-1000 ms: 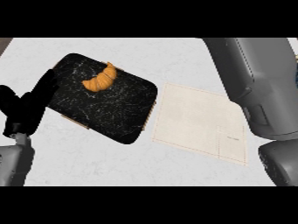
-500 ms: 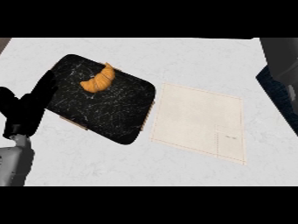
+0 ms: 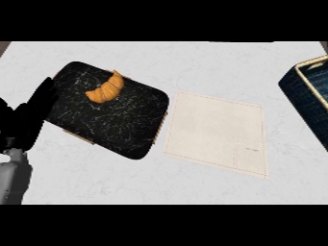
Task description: Pick the bell pepper from the placemat and place it in the basket
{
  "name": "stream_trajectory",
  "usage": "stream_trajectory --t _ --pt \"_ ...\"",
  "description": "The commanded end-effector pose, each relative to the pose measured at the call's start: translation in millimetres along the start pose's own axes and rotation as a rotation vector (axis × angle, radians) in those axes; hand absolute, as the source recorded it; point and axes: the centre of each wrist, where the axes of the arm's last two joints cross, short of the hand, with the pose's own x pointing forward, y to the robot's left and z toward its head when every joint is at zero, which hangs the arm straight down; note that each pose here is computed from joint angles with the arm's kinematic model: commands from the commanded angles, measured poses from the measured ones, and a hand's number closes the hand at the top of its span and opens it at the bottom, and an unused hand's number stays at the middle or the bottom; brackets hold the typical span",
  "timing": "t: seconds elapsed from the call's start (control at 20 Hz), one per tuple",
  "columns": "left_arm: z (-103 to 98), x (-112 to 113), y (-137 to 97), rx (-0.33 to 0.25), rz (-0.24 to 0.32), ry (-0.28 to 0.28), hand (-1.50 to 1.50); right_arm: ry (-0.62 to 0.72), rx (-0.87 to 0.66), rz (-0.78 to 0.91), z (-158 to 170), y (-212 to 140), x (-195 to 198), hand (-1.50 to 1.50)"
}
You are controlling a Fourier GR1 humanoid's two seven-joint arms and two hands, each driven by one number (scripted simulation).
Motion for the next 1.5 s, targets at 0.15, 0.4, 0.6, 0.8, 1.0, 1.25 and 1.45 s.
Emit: stream_trajectory --t 0.15,0.4,0.6,0.8,1.0,1.25,1.45 --pt "-1 -16 -2 0.012 -0.009 0.030 0.00 0.096 0.016 0.026 -28 7 -33 1.50" --pt "10 -10 4 0.017 0.011 0.022 0.00 0.134 0.004 -0.048 -30 25 -73 1.50" --pt "0 -16 -4 0.033 0.009 0.015 0.00 0.119 -0.002 -0.048 -28 29 -92 1.50" --pt "0 -2 -15 0.025 -0.005 -0.003 0.00 0.299 -0.118 -0.059 -49 36 -115 -1.50" --pt "1 -17 -17 0.024 0.003 0.020 0.00 0.252 -0.081 -0.047 -43 43 -132 -1.50" --pt "3 -2 0 0.005 -0.011 0.005 0.00 0.181 -0.090 -0.124 -45 43 -151 -1.50" --pt "7 -7 -10 0.007 0.006 0.007 0.00 0.290 -0.245 -0.262 -74 10 -144 -1.50"
